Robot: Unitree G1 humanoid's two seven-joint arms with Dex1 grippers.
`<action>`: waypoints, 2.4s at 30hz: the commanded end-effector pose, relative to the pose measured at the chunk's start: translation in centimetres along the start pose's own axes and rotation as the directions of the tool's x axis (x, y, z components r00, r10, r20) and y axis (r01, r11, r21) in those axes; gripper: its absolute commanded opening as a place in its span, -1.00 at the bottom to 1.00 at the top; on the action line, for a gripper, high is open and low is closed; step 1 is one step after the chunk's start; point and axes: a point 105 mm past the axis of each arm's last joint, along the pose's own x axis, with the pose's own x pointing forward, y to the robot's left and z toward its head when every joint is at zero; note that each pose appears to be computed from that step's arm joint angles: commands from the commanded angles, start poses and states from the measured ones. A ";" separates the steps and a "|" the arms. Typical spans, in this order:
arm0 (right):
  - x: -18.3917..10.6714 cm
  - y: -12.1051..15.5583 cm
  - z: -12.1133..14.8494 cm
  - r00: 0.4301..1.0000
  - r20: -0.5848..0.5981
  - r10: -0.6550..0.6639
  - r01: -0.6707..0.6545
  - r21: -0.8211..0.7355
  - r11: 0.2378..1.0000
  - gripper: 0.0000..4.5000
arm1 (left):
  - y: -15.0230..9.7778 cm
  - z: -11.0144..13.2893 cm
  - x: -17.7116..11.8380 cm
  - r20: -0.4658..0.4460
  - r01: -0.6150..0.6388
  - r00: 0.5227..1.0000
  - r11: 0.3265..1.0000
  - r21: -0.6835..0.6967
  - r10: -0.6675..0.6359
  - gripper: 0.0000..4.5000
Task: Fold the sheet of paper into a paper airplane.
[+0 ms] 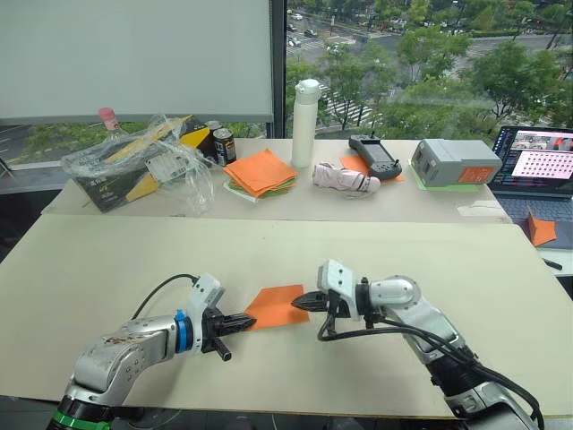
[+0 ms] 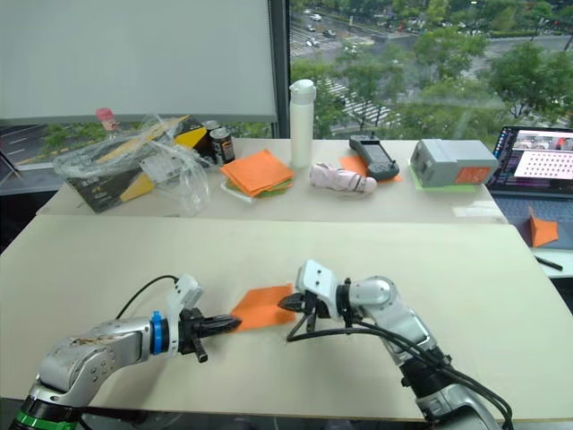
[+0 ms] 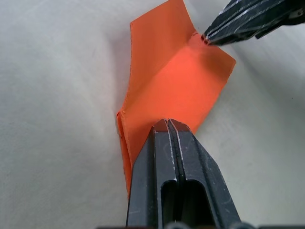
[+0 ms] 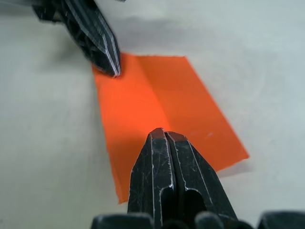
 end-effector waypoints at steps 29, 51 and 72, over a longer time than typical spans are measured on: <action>-0.2 -3.8 -0.1 0.989 0.026 -0.143 0.123 0.366 0.923 0.78 | 0.9 -1.3 0.1 -0.060 -0.053 0.997 0.998 -0.027 0.051 -1.00; 0.5 -2.3 -0.3 0.997 0.022 -0.070 0.057 0.363 0.930 -0.35 | 1.0 -1.3 -0.1 -0.063 -0.056 0.997 0.998 -0.026 0.055 -1.00; -1.3 1.5 1.2 0.992 0.035 0.118 -0.115 -0.084 0.990 -0.98 | 1.3 -1.1 -0.2 -0.067 -0.060 0.996 0.998 -0.025 0.058 -1.00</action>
